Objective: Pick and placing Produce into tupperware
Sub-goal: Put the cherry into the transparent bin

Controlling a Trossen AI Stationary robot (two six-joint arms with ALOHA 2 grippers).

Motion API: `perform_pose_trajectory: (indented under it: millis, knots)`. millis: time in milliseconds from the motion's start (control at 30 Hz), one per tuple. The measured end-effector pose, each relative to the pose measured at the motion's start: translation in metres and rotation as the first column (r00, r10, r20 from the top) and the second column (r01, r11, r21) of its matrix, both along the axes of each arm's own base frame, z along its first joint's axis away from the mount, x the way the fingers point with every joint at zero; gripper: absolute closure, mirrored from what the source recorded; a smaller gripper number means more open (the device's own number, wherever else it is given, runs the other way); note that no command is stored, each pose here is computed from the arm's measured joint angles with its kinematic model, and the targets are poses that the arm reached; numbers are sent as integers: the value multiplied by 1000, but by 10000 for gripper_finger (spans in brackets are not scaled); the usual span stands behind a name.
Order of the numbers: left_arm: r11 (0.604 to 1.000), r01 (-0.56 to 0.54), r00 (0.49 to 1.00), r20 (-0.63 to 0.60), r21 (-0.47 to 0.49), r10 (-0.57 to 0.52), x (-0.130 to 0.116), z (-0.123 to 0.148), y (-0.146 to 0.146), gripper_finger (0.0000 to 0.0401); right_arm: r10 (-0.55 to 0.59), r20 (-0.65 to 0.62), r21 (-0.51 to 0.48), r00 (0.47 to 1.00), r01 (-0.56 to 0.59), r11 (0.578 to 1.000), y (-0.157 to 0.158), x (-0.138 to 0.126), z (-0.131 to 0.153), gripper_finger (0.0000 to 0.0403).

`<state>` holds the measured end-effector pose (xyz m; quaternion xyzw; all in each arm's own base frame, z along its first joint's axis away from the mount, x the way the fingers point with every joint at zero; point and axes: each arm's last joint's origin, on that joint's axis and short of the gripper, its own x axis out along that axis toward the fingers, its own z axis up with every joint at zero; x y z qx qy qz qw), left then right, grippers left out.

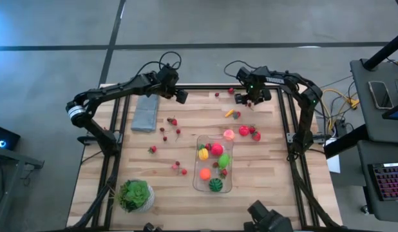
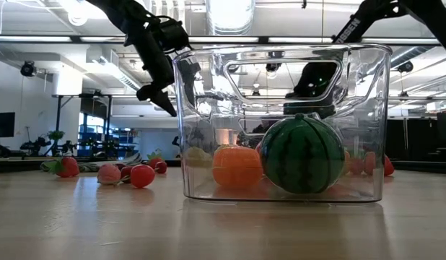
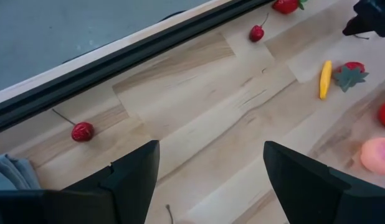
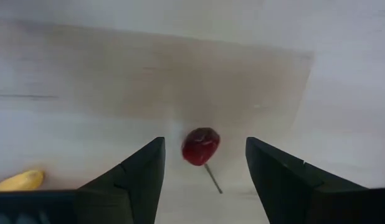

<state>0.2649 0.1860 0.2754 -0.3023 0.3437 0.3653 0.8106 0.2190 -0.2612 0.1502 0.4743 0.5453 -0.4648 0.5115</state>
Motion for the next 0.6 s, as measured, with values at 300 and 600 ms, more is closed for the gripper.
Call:
perform_pose_trajectory:
  millis: [300, 600]
  knots:
    - [1000, 2, 1000, 0, -2, -2, 0, 0, 0, 129, -3, -4, 9, 1000, 3, 1000, 0, 0, -4, 197]
    - [1000, 20, 1000, -9, 9, -20, 0, 0, 0, 129, 1, 3, 1, 1000, -1, 1000, -1, 1, -4, 266]
